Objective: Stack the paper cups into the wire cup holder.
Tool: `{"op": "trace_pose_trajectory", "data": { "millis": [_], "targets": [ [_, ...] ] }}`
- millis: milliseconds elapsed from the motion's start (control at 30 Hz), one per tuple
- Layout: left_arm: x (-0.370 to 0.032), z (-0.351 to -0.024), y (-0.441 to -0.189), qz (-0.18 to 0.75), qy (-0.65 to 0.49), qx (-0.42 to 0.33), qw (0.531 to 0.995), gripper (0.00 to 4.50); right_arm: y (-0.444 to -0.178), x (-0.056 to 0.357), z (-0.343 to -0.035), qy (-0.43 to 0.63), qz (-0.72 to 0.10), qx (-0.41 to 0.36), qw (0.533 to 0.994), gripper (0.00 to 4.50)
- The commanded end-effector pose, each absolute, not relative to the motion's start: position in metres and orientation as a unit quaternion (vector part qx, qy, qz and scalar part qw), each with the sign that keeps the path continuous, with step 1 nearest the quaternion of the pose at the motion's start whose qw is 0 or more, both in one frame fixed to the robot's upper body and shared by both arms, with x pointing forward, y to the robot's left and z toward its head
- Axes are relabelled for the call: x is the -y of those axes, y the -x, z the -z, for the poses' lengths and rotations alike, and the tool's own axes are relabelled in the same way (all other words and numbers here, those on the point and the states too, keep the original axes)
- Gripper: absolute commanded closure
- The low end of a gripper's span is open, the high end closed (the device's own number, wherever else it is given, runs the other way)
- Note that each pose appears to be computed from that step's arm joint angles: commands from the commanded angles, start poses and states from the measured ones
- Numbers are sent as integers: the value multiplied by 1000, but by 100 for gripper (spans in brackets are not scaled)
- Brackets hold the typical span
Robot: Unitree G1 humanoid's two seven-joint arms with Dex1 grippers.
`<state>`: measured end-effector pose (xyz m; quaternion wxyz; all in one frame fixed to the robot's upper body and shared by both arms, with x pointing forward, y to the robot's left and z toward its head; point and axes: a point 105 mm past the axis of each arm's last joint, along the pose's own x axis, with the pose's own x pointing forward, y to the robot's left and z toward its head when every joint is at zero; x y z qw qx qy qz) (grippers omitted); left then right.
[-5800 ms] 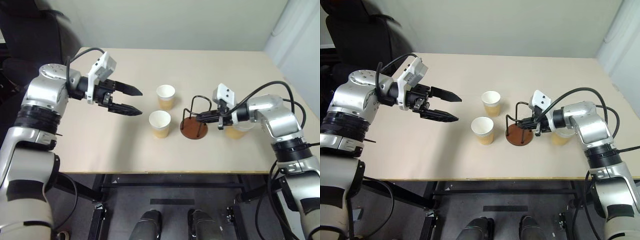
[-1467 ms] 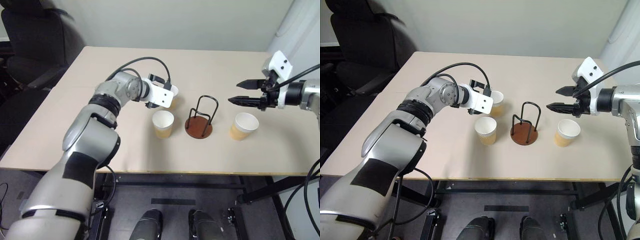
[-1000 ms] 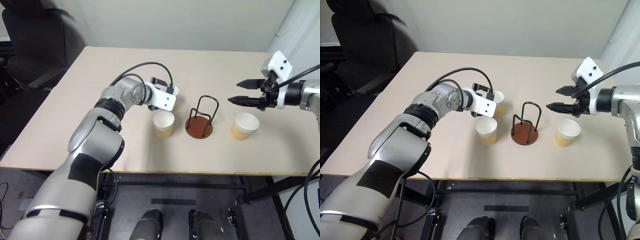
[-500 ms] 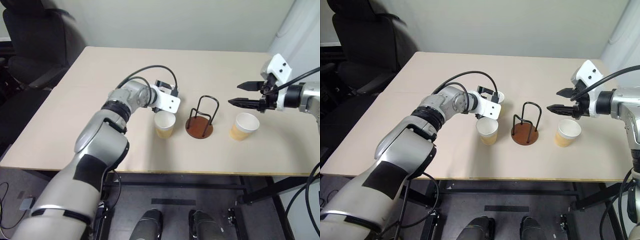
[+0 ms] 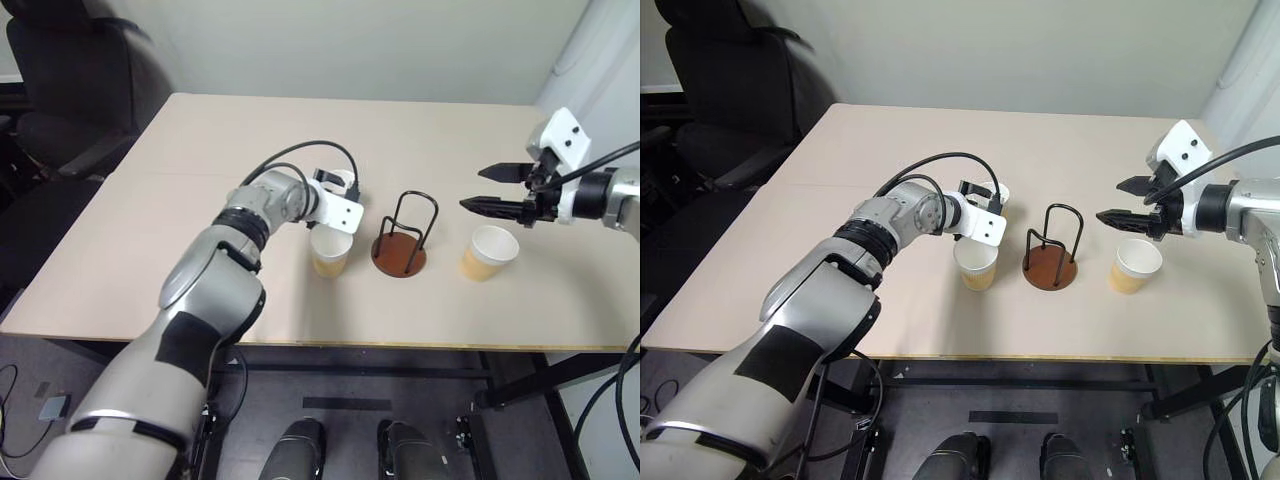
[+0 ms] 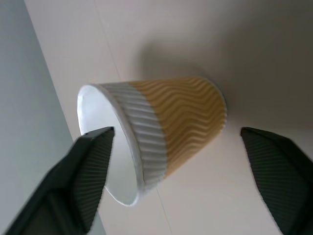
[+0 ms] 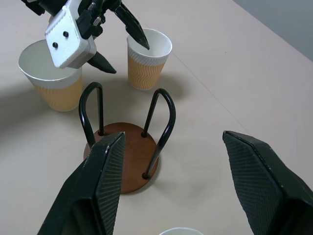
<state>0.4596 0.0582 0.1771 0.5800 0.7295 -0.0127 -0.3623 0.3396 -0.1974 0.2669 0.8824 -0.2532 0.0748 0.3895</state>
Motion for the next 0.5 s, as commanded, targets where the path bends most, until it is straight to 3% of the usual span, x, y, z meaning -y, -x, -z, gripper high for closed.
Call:
{"op": "trace_pose_trajectory", "data": {
  "millis": [33, 333, 500],
  "targets": [
    [-55, -187, -461, 354, -737, 21, 576, 134, -332, 201, -288, 265, -376, -40, 887, 126],
    [-61, -181, -460, 360, -742, 3, 565, 448, -331, 202, -288, 263, -372, -38, 889, 126],
    [-65, -183, -459, 370, -745, -9, 555, 448, -331, 202, -288, 262, -373, -40, 889, 126]
  ]
}}
